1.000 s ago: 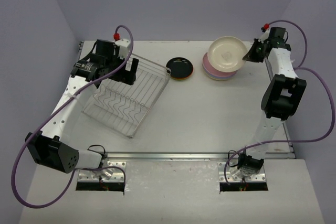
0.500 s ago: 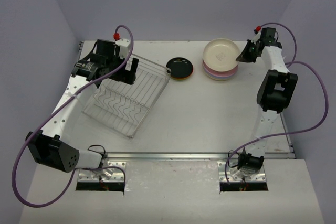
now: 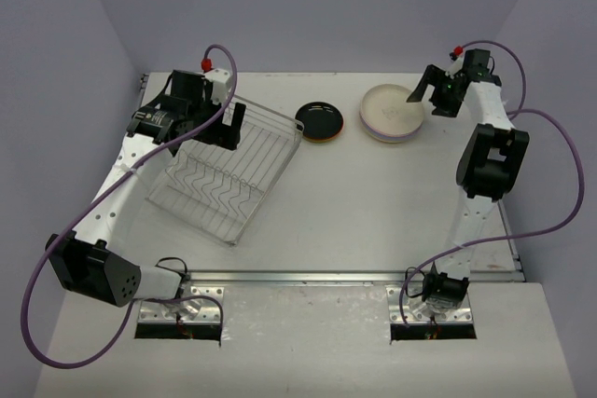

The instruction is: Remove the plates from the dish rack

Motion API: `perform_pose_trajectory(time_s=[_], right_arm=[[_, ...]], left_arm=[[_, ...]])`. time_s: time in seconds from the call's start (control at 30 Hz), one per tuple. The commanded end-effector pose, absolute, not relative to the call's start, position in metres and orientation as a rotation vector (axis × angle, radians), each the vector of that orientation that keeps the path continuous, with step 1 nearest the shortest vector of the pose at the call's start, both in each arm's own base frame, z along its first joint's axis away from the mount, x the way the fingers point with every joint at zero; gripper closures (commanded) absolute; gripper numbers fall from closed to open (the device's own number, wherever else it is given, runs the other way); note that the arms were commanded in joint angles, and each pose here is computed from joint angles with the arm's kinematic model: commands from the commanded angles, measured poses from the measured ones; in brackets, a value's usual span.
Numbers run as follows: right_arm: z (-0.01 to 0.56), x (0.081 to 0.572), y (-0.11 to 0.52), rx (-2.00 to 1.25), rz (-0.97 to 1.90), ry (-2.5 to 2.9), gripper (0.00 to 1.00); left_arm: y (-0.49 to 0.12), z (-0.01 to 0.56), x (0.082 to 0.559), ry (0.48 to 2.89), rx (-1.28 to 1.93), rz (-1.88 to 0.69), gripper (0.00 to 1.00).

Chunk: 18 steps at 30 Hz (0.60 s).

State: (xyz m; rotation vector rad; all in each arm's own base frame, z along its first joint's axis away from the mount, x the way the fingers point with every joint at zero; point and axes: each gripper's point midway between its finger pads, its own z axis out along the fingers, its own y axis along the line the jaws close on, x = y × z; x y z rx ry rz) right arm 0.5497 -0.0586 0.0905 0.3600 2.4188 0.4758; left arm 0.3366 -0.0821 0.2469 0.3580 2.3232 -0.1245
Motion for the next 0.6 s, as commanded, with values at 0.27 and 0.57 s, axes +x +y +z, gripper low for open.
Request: perform_pose_trajectory(time_s=[0.27, 0.57], right_arm=[[0.251, 0.458, 0.020, -0.068, 0.425, 2.173, 0.01], [0.228, 0.326, 0.056, -0.224, 0.399, 2.102, 0.01]], left_arm=[[-0.090, 0.287, 0.321, 2.180, 0.360, -0.262, 0.00], [-0.059, 0.303, 0.295, 2.043, 0.240, -0.219, 0.00]])
